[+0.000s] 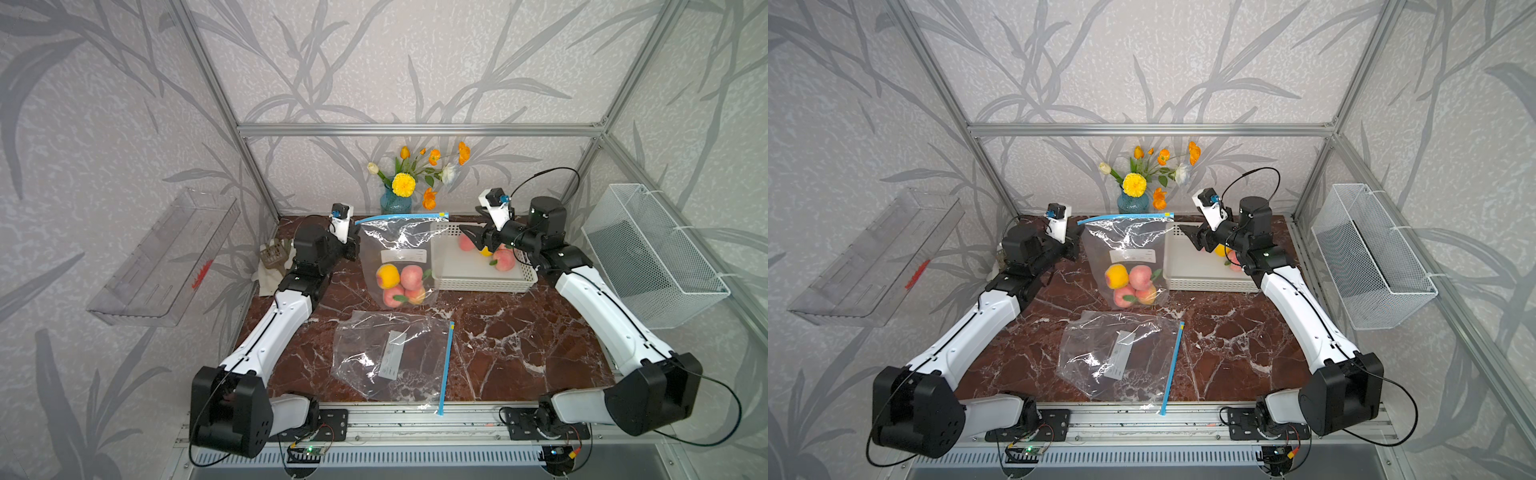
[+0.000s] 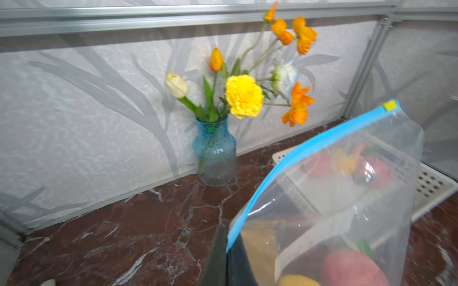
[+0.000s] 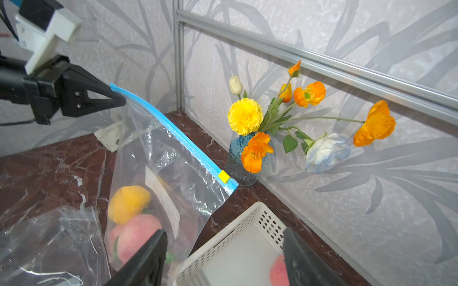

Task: Place the peach in a zip-top bag and seal the zipper
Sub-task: Zip the zipper on the zipper food storage bag, then place the zipper food storage bag at the center of the board.

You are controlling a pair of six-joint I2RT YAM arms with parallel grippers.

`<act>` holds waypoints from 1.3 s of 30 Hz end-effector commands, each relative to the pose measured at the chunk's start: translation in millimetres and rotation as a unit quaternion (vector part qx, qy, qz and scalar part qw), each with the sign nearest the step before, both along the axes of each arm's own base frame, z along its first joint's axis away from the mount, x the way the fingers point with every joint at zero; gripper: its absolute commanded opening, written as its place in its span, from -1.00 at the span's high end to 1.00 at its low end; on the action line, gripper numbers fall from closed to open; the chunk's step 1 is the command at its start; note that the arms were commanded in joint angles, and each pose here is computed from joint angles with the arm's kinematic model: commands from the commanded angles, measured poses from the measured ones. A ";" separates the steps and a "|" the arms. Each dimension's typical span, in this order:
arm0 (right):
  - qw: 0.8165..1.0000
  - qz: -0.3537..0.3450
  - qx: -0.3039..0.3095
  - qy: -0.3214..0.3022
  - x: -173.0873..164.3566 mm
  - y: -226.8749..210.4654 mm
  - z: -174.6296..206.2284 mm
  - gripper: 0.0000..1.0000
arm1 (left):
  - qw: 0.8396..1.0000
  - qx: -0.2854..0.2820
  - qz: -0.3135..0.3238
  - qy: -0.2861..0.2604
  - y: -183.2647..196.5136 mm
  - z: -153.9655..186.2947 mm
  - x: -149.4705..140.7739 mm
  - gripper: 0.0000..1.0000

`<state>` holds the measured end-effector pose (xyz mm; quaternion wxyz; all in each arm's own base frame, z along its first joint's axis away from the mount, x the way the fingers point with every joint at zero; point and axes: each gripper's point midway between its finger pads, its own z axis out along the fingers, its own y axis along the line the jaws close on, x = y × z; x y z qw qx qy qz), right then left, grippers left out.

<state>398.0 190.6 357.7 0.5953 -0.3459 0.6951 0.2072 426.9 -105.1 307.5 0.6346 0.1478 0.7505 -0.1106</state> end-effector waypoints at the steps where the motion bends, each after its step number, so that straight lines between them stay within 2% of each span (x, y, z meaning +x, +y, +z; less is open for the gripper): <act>1: 0.998 -0.027 0.063 0.014 -1.8 -3.9 13.4 -0.49 | 0.988 -0.033 0.138 -0.063 44.0 41.8 22.5 1.00; 4: 0.995 -0.051 0.077 0.046 -2.9 -9.7 0.6 -0.49 | 0.973 -0.031 0.217 -0.074 70.8 46.2 31.3 1.00; 11: 0.984 -0.066 0.109 0.126 -16.3 -11.3 -37.0 -0.49 | 0.915 0.010 0.398 -0.064 143.2 38.3 32.8 1.00; 14: 0.977 -0.074 0.118 0.161 -21.3 -10.2 -52.7 -0.49 | 0.901 0.009 0.431 -0.048 161.4 29.7 28.3 1.00; 15: 0.975 -0.075 0.119 0.171 -23.1 -9.3 -57.1 -0.49 | 0.900 0.007 0.433 -0.043 163.4 27.7 26.9 0.87; 17: 0.967 -0.086 0.121 0.207 -28.2 -7.6 -70.2 -0.50 | 0.896 0.001 0.442 -0.028 166.1 21.1 21.2 -0.42; 18: 0.963 -0.090 0.120 0.223 -30.7 -6.8 -76.2 -0.50 | 0.895 0.001 0.446 -0.021 167.6 18.0 18.0 -0.79; 19: 0.959 -0.095 0.117 0.241 -34.1 -5.0 -83.1 -0.50 | 0.894 -0.002 0.447 -0.010 167.9 13.6 14.1 -0.98; 22: 0.942 -0.144 0.085 0.290 -42.3 -8.9 -109.0 -0.51 | 0.901 -0.006 0.434 0.024 163.4 2.5 2.1 -0.99; 24: 0.931 -0.153 0.079 0.322 -50.9 -6.9 -125.9 -0.51 | 0.906 -0.015 0.419 0.056 158.1 -8.2 -8.5 -0.99; 28: 0.899 -0.172 0.084 0.394 -72.8 -3.8 -162.5 -0.51 | 0.925 -0.060 0.360 0.110 135.0 -23.1 -28.2 -0.99; 31: 0.878 -0.180 0.088 0.434 -96.1 2.5 -182.6 -0.51 | 0.941 -0.082 0.291 0.149 108.6 -32.1 -40.1 -0.99; 39: 0.808 -0.243 0.087 0.530 -153.0 12.5 -252.5 -0.48 | 0.933 -0.128 0.211 0.263 64.6 -80.7 -67.4 -0.99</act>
